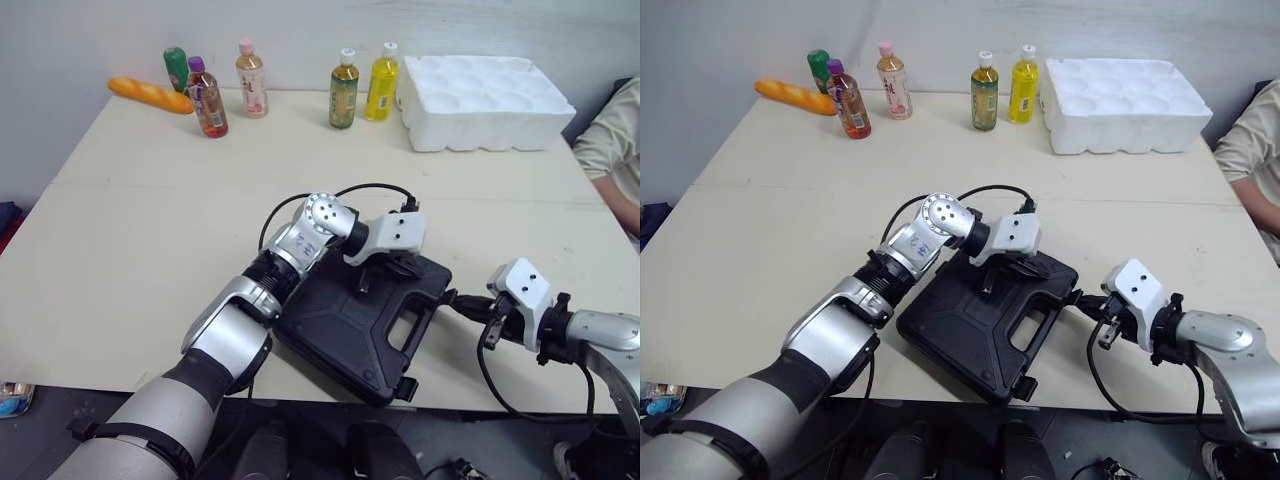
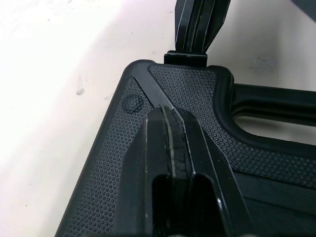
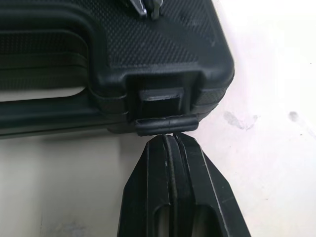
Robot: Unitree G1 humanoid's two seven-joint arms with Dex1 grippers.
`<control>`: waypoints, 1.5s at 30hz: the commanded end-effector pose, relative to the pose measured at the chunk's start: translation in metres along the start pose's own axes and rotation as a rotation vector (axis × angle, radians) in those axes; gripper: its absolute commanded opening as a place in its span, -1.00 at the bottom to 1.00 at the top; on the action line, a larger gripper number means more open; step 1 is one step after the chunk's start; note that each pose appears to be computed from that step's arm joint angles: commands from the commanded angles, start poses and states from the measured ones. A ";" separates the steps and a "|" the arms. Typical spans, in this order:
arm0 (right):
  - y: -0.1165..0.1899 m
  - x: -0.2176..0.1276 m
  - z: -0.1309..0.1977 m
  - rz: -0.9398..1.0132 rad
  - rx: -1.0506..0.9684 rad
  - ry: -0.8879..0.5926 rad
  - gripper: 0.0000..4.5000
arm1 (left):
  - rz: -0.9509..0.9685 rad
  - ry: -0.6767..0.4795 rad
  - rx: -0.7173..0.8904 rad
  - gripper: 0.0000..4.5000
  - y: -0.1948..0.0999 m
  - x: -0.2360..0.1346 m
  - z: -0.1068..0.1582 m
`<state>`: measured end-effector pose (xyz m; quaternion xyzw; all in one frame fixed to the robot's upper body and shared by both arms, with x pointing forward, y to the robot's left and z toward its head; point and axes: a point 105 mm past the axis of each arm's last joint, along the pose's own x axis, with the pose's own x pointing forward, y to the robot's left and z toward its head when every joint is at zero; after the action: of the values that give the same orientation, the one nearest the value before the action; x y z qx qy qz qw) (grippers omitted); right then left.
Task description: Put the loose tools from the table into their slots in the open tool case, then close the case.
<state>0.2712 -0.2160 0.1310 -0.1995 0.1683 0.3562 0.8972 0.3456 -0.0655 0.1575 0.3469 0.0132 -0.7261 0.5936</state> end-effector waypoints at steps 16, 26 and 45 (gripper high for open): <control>0.018 0.012 0.040 0.084 -0.054 -0.121 -1.00 | -0.099 0.111 -0.097 -0.98 -0.027 0.012 -0.038; 0.013 0.009 0.050 0.084 -0.086 -0.130 -1.00 | -0.103 0.114 -0.096 -0.98 -0.029 0.015 -0.039; 0.056 -0.064 0.004 0.190 -0.009 0.080 -1.00 | -0.319 -0.299 -0.130 -0.98 -0.062 -0.080 0.056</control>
<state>0.1961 -0.2242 0.1439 -0.2044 0.2309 0.4115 0.8576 0.2889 -0.0032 0.2169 0.1954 0.0205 -0.8248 0.5302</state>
